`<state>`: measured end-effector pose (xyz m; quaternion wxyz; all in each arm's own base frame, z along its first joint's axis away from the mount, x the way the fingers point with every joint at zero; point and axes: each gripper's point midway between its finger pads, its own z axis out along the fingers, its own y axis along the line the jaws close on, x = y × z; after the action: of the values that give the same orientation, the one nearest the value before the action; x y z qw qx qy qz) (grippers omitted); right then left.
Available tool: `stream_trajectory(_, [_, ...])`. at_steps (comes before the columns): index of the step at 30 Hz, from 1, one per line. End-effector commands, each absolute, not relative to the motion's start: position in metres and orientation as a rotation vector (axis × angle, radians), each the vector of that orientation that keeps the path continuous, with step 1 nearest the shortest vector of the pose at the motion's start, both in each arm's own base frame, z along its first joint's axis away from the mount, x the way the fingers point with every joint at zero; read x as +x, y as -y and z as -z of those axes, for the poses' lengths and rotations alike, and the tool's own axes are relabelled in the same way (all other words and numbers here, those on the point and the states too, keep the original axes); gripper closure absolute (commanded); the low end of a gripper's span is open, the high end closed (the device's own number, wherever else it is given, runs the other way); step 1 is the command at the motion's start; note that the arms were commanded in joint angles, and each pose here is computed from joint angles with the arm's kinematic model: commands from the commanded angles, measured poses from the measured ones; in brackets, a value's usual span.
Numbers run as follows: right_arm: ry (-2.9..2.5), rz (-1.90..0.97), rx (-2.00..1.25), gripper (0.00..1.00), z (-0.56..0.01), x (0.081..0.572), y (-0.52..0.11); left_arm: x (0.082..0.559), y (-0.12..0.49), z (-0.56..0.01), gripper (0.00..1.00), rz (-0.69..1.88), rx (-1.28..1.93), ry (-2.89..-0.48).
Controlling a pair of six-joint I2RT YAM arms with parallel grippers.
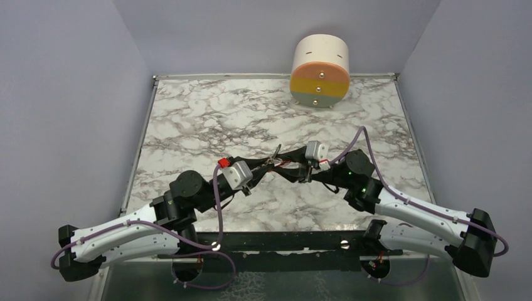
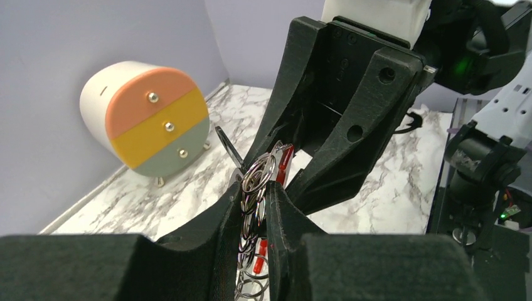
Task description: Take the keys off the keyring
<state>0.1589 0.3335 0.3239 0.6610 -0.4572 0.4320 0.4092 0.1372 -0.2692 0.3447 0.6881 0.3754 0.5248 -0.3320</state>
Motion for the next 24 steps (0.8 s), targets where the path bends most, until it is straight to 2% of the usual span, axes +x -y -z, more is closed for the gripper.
stream_trajectory(1, [-1.025, -0.828, -0.971, 0.67, -0.328, 0.174, -0.324, 0.138, 0.271, -0.335, 1.00, 0.727, 0.862, -1.201])
stream_trajectory(7, [-1.104, -0.725, -0.964, 0.65, -0.316, 0.191, -0.319, 0.138, 0.269, -0.326, 1.00, 0.712, 0.882, -1.208])
stream_trajectory(9, [-1.138, -0.664, -0.941, 0.61, -0.314, 0.201, -0.312, 0.138, 0.265, -0.324, 1.00, 0.700, 0.883, -1.217])
stream_trajectory(11, [-1.170, -0.587, -0.913, 0.52, -0.312, 0.211, -0.302, 0.140, 0.261, -0.320, 1.00, 0.683, 0.878, -1.241])
stream_trajectory(17, [-1.234, -0.332, -0.731, 0.50, -0.330, 0.243, -0.257, 0.147, 0.252, -0.303, 1.00, 0.617, 0.887, -1.341])
stream_trajectory(24, [-1.185, -0.322, -0.667, 0.47, -0.345, 0.241, -0.245, 0.151, 0.249, -0.302, 1.00, 0.578, 0.890, -1.343])
